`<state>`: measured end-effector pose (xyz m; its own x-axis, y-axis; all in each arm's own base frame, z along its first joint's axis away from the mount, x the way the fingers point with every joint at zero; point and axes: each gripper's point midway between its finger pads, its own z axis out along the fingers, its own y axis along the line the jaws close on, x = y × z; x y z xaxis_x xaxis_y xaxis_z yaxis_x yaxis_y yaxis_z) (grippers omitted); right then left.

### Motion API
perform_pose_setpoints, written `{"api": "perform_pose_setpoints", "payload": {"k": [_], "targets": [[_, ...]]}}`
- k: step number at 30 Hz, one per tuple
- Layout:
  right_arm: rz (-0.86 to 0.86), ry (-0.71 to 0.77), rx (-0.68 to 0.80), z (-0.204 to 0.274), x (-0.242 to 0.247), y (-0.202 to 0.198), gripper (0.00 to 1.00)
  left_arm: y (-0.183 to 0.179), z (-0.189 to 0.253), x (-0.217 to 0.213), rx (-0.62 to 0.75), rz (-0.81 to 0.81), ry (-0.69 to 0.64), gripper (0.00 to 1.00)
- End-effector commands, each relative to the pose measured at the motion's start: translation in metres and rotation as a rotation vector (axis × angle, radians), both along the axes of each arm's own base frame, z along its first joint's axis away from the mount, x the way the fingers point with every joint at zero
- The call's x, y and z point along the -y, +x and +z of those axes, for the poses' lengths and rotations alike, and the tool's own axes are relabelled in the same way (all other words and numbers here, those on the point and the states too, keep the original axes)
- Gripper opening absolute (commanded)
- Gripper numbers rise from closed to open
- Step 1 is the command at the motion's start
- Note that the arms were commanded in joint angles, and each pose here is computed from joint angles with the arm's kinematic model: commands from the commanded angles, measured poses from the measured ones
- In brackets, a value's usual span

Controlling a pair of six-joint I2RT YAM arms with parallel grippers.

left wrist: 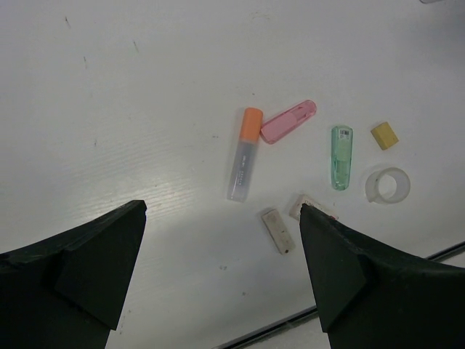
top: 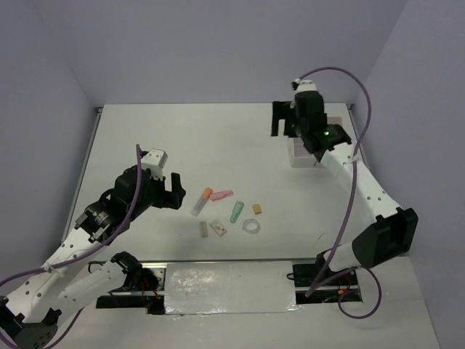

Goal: Sort the stationery into containers
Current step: Pick up the pen from the center of the board.

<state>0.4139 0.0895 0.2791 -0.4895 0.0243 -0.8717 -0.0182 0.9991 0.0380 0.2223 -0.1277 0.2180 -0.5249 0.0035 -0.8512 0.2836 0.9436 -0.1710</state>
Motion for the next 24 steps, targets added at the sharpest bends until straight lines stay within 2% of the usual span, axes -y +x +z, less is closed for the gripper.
{"api": "perform_pose_setpoints", "payload": {"k": [1, 3, 4, 6, 11, 13, 16, 20, 24], "targets": [[0.030, 0.039, -0.026, -0.030, -0.039, -0.017, 1.00, 0.005, 0.009, -0.003, 0.015, 0.050, -0.021, 0.99], [0.074, 0.114, -0.012, -0.033, -0.061, -0.035, 1.00, 0.005, 0.003, 0.007, -0.012, 0.012, -0.034, 0.99], [0.097, 0.139, -0.019, -0.049, -0.067, -0.043, 1.00, 0.006, -0.002, 0.011, -0.034, 0.001, -0.035, 0.99], [0.146, 0.205, 0.005, -0.041, -0.075, -0.058, 1.00, 0.008, -0.027, 0.020, -0.145, 0.000, -0.018, 0.99], [0.229, 0.215, -0.017, -0.040, -0.081, -0.083, 1.00, 0.018, -0.084, 0.043, -0.378, 0.026, 0.009, 0.95], [0.254, 0.222, -0.011, -0.040, -0.083, -0.091, 1.00, 0.027, -0.093, 0.055, -0.386, 0.031, -0.036, 0.95], [0.276, 0.233, 0.017, -0.034, -0.080, -0.103, 1.00, 0.030, -0.126, 0.063, -0.462, 0.027, -0.015, 0.86], [0.301, 0.221, 0.039, -0.029, -0.072, -0.119, 1.00, 0.040, -0.163, 0.054, -0.523, 0.083, 0.107, 0.81], [0.310, 0.215, 0.060, -0.026, -0.067, -0.129, 1.00, 0.042, -0.184, 0.051, -0.560, 0.094, 0.161, 0.77]]}}
